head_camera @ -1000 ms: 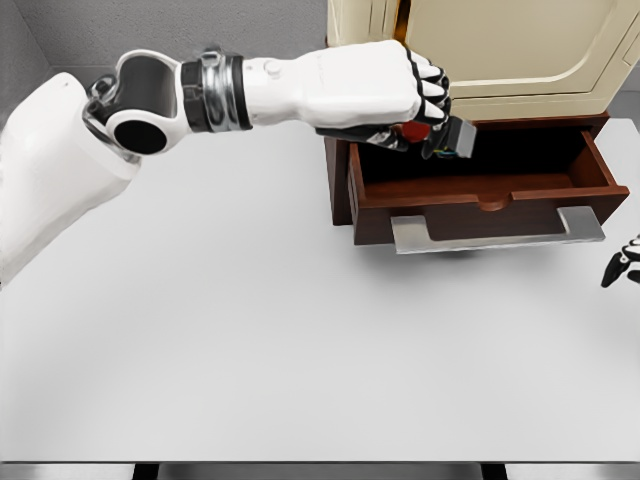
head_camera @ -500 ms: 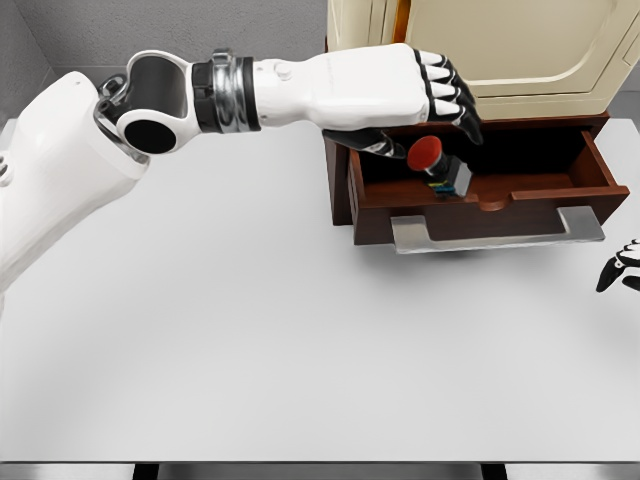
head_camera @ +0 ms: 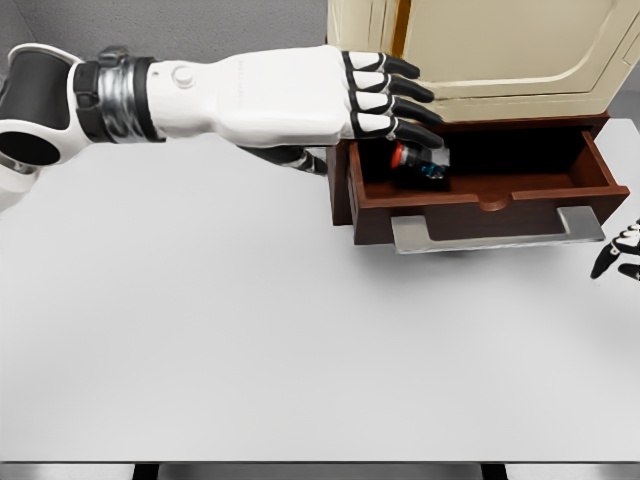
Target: Put the switch into the drawer with left arm, and close the drawer with right arm
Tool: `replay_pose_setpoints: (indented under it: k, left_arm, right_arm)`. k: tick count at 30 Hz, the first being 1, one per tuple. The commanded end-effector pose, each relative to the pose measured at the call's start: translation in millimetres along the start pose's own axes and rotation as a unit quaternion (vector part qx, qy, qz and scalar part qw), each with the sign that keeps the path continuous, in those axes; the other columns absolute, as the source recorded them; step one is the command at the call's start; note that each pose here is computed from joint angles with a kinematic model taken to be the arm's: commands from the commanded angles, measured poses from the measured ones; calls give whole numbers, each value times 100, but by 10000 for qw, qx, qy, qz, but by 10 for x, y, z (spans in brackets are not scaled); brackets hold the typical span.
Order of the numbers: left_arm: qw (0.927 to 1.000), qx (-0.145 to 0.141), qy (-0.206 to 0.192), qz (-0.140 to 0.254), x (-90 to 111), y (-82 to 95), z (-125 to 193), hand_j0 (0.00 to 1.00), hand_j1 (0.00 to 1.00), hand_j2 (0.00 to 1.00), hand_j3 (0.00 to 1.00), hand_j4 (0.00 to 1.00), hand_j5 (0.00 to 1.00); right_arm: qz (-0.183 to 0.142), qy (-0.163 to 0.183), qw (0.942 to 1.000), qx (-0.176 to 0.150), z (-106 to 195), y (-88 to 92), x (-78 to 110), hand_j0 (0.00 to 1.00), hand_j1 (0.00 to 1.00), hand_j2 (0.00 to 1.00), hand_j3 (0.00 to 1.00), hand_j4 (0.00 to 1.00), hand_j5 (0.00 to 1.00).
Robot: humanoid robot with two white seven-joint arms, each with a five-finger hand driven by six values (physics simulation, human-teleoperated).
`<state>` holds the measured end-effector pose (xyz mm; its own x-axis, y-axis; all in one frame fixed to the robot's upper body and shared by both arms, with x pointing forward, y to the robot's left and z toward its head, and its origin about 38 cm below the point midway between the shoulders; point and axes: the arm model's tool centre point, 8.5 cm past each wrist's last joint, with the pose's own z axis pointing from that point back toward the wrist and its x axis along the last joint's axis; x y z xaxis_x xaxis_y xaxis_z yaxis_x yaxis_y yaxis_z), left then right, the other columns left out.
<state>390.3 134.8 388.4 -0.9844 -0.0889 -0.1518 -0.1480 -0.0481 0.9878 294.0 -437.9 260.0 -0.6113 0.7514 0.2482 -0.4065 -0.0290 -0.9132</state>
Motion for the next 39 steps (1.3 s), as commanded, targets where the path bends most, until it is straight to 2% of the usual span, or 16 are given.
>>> replay_pose_setpoints:
  k: [1, 3, 4, 6, 8, 9, 11, 18, 24, 30, 39]
  left_arm:
    - [9971, -414, 639, -65, -81, 14, 582, 100, 100, 100, 100, 100, 100]
    - [9916, -584, 1141, 196, -159, -58, 1000, 100, 100, 100, 100, 100, 100]
    - [9842, -600, 1552, 598, -294, -225, 1265, 100, 100, 100, 100, 100, 100]
    - [9714, -768, 1991, 1037, -432, -572, 1514, 100, 100, 100, 100, 100, 100]
    - [9632, -914, 2005, 1540, -354, -1028, 1520, 100, 100, 100, 100, 100, 100]
    - [9620, -951, 1991, 1608, -332, -1098, 1512, 100, 100, 100, 100, 100, 100]
    - [9620, -1204, 1943, 1492, -304, -1246, 1448, 100, 100, 100, 100, 100, 100]
    - [9617, -1209, 1963, 1486, -306, -1251, 1461, 100, 100, 100, 100, 100, 100]
    - [9615, -1211, 1962, 1493, -303, -1257, 1462, 100, 100, 100, 100, 100, 100]
    - [9618, -1206, 1952, 1493, -301, -1253, 1456, 100, 100, 100, 100, 100, 100]
    - [9618, -1210, 1951, 1489, -299, -1250, 1458, 100, 100, 100, 100, 100, 100]
  right_arm:
    - [-63, -84, 9997, 227, -61, 74, 16, 48, 48, 48, 48, 48, 48]
    - [-69, -130, 9994, 298, -104, 105, 26, 48, 48, 48, 48, 48, 48]
    - [-57, -151, 9994, 301, -122, 102, 30, 48, 48, 48, 48, 48, 48]
    - [-8, -161, 9993, 343, -130, 73, 32, 49, 49, 49, 49, 49, 49]
    - [48, -171, 9994, 298, -139, 22, 34, 49, 49, 49, 49, 49, 49]
    - [59, -208, 9993, 298, -167, 15, 42, 49, 49, 49, 49, 49, 49]
    - [69, -267, 9992, 304, -215, 8, 52, 49, 49, 49, 49, 49, 49]
    - [64, -247, 9993, 284, -212, 0, 36, 49, 49, 49, 49, 49, 49]
    - [171, -276, 9994, 132, -218, -130, 47, 50, 50, 50, 50, 50, 50]
    - [101, -405, 9988, 242, -317, -54, 73, 50, 50, 50, 50, 50, 50]
    - [173, -461, 9987, 148, -366, -138, 81, 50, 50, 50, 50, 50, 50]
